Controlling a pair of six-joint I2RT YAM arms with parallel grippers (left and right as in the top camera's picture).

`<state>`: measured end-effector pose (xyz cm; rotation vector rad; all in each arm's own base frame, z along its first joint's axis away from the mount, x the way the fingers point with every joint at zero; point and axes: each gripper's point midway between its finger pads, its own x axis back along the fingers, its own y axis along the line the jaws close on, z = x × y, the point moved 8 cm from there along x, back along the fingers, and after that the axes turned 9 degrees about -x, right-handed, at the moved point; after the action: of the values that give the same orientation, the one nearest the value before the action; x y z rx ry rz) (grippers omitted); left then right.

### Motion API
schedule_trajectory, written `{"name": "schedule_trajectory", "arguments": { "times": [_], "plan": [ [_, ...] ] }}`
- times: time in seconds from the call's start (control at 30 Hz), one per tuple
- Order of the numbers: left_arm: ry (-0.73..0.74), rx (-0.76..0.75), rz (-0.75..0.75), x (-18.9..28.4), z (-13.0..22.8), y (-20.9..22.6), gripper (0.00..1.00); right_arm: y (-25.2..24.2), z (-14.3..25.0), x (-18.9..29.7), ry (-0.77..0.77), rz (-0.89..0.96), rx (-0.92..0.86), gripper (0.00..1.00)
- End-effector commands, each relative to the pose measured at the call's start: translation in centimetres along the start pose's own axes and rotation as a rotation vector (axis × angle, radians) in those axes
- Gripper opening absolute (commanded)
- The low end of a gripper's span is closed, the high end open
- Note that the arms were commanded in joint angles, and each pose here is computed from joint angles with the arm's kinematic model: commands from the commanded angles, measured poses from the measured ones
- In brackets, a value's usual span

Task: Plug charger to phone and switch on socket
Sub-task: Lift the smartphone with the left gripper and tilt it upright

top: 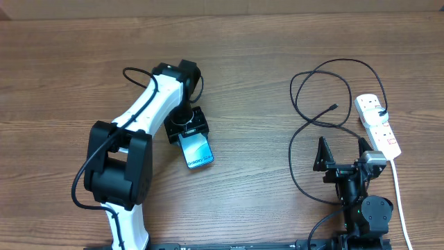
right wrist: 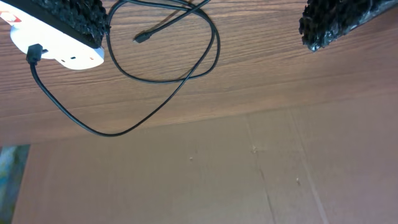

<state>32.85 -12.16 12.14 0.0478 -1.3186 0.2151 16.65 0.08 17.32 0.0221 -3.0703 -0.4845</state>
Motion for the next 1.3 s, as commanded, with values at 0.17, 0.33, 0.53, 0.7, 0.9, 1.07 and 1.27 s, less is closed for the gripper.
{"name": "schedule_trajectory", "arguments": {
  "times": [0.17,0.33,0.53,0.7,0.9,1.07,1.27],
  "plan": [
    [0.073,-0.07,0.223,1.7,-0.3,-0.5,0.57,-0.1,0.2,0.0,-0.006,-0.001,0.004,1.0],
    [0.121,-0.095,0.322,2.3,-0.1,0.0,0.56,-0.1,0.2,0.0,-0.006,-0.001,0.004,1.0],
    [0.155,-0.106,0.378,2.7,0.2,0.6,0.55,-0.1,0.2,0.0,-0.006,-0.001,0.004,1.0],
    [0.183,-0.102,0.401,2.8,0.6,0.7,0.55,-0.1,0.2,0.0,-0.006,-0.001,0.004,1.0],
    [0.231,-0.103,0.471,3.2,1.2,0.3,0.54,-0.1,0.2,0.0,-0.006,-0.001,0.005,1.0],
    [0.267,-0.099,0.534,3.6,1.7,-0.2,0.54,-0.1,0.2,0.0,-0.006,-0.001,0.004,1.0],
    [0.305,-0.088,0.576,3.9,2.3,-0.4,0.53,-0.1,0.2,0.0,-0.006,-0.001,0.004,1.0]
  ]
}}
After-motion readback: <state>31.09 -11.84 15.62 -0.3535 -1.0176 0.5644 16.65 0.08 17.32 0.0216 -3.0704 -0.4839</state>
